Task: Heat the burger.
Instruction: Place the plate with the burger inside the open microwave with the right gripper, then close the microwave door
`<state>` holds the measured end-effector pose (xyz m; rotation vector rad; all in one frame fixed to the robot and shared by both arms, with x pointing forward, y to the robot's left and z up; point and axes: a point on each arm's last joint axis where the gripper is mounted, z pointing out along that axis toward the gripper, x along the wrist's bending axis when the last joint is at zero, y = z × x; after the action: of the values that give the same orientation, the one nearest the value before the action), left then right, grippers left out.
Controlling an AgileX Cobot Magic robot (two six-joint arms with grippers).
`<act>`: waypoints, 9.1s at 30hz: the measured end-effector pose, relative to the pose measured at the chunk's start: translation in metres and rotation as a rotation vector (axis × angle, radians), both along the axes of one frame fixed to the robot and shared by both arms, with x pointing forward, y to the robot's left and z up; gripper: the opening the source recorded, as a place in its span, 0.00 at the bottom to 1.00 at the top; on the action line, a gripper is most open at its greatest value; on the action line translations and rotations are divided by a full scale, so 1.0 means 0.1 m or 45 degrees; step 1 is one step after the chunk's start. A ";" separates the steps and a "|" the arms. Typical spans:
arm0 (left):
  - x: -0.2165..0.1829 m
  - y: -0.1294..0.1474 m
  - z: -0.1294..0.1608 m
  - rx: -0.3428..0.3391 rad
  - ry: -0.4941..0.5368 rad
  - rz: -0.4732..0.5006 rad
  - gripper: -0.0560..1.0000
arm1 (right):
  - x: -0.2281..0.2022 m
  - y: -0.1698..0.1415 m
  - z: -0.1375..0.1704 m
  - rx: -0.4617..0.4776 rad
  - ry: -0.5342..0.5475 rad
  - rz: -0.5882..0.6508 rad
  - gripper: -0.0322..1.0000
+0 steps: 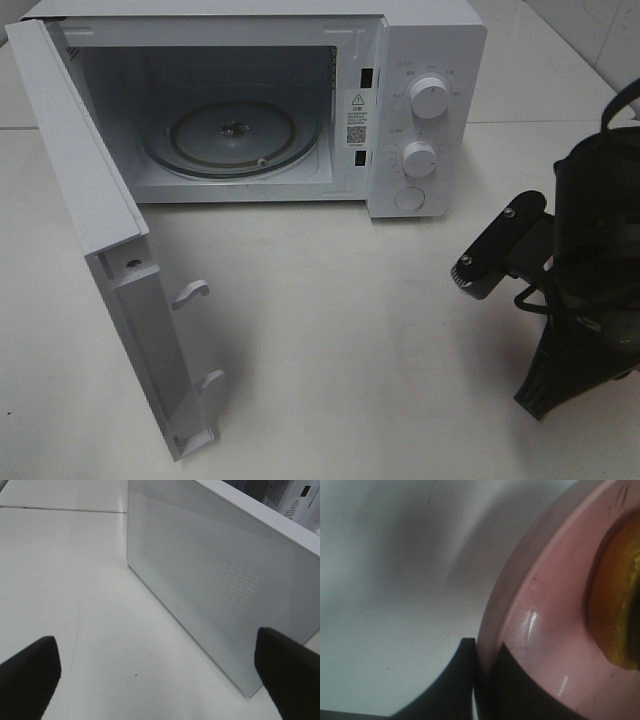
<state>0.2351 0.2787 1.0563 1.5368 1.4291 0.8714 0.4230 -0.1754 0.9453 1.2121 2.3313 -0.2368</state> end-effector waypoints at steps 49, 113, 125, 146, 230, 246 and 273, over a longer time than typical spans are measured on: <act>0.00 0.00 0.00 0.000 0.000 0.000 0.98 | -0.38 0.67 0.03 -0.137 -0.034 1.049 0.09; 0.00 0.00 0.00 0.000 0.000 0.000 0.98 | 0.38 0.72 0.36 -0.110 -0.134 1.936 0.09; 0.00 0.00 0.00 0.000 0.000 0.000 0.98 | 0.49 0.64 0.44 -0.033 -0.095 2.018 0.09; 0.00 0.00 0.00 0.000 0.000 0.000 0.98 | 0.58 0.65 0.37 -0.034 -0.095 2.004 0.09; 0.00 0.00 0.00 0.000 0.000 0.000 0.98 | 2.25 1.83 0.14 -0.020 -0.158 1.698 0.10; 0.00 0.00 0.00 0.001 0.000 0.001 0.98 | 2.34 1.91 0.05 -0.024 -0.270 1.714 0.29; 0.00 0.00 0.00 0.002 0.000 0.001 0.98 | 1.93 1.61 0.14 0.033 -0.236 1.670 0.62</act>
<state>0.2351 0.2788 1.0563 1.5375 1.4299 0.8733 0.6161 -0.0146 0.9595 -0.4203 2.4348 0.3464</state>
